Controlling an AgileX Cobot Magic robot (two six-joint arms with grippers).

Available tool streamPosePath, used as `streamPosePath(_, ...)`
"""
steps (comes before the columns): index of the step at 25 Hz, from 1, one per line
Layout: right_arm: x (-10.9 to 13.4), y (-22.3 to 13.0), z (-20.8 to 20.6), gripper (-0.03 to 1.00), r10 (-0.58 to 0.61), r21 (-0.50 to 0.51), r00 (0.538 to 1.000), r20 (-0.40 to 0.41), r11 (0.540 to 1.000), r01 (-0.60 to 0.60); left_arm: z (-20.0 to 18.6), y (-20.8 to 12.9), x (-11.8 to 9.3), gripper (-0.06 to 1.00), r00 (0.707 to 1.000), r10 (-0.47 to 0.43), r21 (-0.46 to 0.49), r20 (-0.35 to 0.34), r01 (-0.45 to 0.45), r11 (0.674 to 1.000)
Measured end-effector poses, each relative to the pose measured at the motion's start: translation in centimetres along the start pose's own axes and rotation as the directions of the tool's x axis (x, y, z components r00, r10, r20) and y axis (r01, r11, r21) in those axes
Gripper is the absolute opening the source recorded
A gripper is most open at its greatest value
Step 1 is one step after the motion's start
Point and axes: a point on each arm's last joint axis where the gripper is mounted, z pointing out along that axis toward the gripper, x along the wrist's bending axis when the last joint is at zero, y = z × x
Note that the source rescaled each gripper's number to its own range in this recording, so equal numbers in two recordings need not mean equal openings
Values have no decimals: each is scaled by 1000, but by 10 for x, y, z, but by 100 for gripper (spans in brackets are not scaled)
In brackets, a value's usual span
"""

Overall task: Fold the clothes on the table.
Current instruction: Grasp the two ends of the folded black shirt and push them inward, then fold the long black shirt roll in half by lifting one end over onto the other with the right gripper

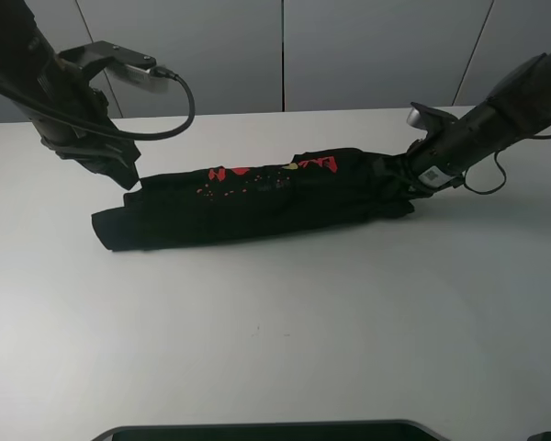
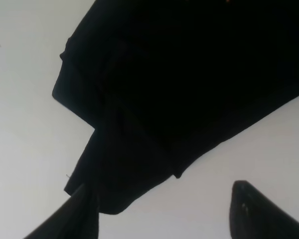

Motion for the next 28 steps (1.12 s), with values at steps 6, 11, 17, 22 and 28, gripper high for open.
streamPosePath(6, -11, 5, -39, 10, -88, 57, 954, 288, 996, 74, 0, -2, 0, 73, 1000, 3, 27, 3, -3, 1000)
streamPosePath(11, -5, 15, -98, 10, -111, -11, 871, 478, 991, 132, 0, -3, 0, 73, 1000, 0, 37, 3, 0, 999)
streamPosePath(17, 11, 11, -147, 10, -82, -86, 838, 539, 985, 152, -2, -2, 0, 73, 1000, 2, 39, 4, -2, 999)
streamPosePath(22, 17, 3, -190, 10, -60, -124, 748, 661, 974, 188, -10, 5, 1, 73, 1000, 4, 23, 1, -4, 1000)
streamPosePath(28, 29, -5, -217, 10, -2, -208, 748, 664, 960, 188, -13, 7, 1, 73, 1000, 4, 18, 0, -4, 1000)
